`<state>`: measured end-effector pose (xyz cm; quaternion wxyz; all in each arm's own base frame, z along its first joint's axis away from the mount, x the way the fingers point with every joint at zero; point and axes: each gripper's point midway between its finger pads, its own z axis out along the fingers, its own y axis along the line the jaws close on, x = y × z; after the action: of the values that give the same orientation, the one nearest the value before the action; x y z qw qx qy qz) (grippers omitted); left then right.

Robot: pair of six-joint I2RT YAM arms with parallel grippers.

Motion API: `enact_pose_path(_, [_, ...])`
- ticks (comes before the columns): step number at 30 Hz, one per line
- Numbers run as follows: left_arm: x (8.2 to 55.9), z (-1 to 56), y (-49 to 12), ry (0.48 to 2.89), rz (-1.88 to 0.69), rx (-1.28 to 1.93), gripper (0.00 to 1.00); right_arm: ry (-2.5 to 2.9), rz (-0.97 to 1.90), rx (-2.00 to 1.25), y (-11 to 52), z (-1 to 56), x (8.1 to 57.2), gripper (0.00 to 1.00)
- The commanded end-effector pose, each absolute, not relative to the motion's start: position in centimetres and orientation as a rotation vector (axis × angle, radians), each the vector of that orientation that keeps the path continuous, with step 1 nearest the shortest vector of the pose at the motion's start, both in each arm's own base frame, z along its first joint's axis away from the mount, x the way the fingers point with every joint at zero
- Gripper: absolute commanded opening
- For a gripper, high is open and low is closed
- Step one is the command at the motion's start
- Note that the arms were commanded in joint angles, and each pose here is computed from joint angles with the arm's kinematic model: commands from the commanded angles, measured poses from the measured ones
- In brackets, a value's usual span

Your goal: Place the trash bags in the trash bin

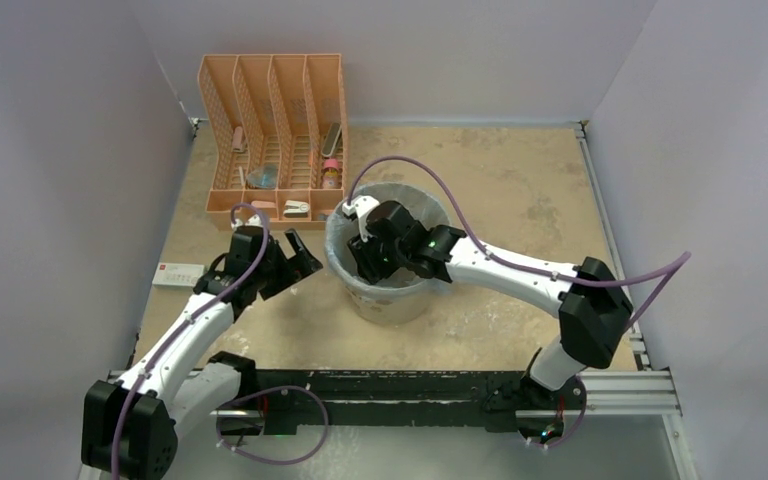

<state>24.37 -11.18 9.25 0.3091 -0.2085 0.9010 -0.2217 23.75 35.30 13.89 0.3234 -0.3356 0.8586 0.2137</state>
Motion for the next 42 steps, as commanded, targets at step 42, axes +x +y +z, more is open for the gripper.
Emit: enact_pose_path(42, [23.6, 9.6, -12.3, 2.305, -0.734, -0.529, 0.99, 2.341, 0.372, -0.866, 34.4, 6.7, 23.9, 0.44])
